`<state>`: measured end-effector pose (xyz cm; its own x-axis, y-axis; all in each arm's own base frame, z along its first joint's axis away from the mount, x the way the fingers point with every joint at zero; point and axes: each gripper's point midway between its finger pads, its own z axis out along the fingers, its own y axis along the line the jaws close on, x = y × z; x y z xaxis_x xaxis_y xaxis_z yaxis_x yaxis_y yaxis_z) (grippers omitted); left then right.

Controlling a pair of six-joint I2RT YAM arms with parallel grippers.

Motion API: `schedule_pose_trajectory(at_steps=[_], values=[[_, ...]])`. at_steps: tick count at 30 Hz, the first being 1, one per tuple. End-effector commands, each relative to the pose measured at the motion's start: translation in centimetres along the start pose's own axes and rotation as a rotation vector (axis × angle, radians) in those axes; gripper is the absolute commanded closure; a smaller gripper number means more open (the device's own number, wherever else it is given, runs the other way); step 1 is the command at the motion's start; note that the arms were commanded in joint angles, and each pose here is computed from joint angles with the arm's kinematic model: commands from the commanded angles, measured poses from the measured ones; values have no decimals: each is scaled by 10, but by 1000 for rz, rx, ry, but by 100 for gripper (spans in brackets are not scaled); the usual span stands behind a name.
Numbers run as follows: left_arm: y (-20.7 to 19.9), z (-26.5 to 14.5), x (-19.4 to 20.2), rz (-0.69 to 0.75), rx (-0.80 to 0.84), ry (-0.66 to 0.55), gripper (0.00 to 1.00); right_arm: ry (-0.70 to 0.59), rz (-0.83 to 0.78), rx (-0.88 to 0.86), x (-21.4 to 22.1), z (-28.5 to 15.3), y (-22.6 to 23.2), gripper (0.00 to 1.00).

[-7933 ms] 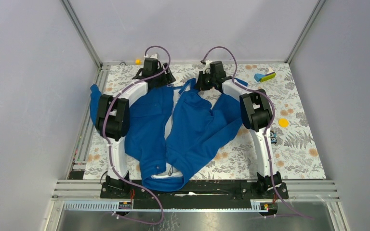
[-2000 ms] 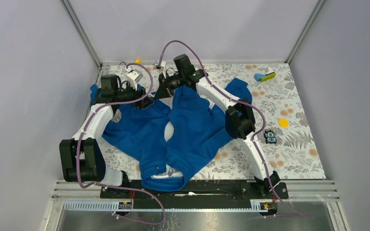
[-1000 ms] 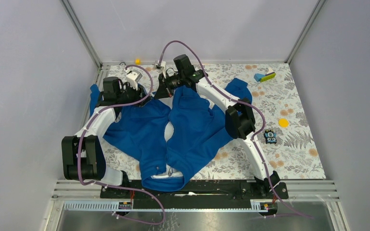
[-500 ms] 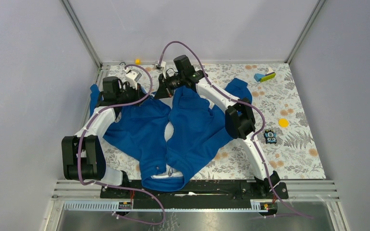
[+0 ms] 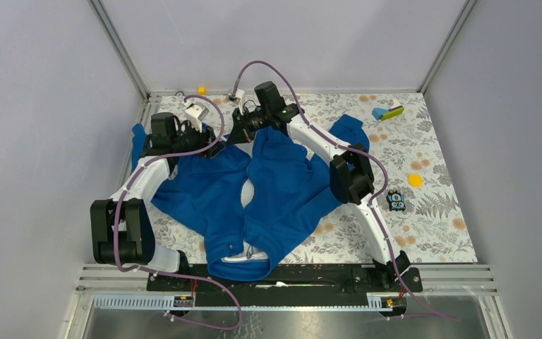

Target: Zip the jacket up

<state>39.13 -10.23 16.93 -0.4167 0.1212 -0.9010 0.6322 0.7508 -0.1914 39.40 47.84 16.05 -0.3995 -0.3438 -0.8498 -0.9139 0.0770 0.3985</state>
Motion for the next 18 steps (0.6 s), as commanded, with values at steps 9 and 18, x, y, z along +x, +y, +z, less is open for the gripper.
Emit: schedule_pose_trajectory(at_steps=[9, 18], values=[[4, -1, -16, 123, -38, -41, 30, -46, -39, -43, -21, -4, 11, 100], [20, 3, -36, 290, -100, -145, 33, -46, -40, -63, -21, -5, 14, 100]])
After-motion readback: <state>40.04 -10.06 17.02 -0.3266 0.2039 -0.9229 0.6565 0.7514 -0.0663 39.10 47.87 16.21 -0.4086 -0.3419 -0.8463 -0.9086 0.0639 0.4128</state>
